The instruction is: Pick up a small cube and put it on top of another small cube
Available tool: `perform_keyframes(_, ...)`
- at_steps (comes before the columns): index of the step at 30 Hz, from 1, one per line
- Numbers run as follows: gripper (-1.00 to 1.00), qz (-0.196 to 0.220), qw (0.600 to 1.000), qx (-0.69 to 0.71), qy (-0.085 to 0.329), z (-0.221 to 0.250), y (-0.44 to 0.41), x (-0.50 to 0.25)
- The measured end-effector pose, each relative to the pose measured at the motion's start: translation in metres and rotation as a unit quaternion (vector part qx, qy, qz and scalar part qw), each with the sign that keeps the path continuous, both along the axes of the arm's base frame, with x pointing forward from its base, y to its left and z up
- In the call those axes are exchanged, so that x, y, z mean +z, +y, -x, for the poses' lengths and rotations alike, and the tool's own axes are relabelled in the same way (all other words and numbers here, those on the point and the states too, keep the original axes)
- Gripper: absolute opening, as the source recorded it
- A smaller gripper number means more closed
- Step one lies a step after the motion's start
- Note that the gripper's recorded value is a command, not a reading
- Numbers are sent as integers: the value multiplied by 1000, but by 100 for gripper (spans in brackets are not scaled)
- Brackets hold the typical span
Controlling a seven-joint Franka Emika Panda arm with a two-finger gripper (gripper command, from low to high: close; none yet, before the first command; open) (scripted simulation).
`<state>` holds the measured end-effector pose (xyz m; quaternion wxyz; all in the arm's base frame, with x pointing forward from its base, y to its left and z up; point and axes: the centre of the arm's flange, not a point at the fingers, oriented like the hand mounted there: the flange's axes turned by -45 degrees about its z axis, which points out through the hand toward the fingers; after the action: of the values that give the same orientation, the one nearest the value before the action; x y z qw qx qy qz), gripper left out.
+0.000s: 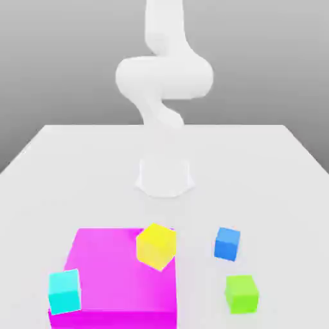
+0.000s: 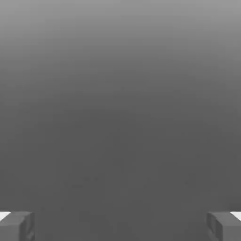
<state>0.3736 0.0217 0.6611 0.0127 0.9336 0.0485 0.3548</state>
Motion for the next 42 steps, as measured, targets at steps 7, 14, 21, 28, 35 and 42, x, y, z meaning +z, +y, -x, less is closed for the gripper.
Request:
perform_keyframes(7, 0, 98, 975, 162, 117, -40, 63, -174)
perform_keyframes(14, 0, 165, 895, 346, 227, 2, 108, -351)
perform_keyframes(21, 0, 191, 799, 488, 295, 74, 126, -479)
perform_keyframes(28, 0, 192, 796, 492, 296, 77, 127, -517)
perform_keyframes(35, -100, 192, 795, 493, 299, 80, 124, -533)
perform_keyframes(42, -100, 192, 796, 491, 297, 76, 127, -514)
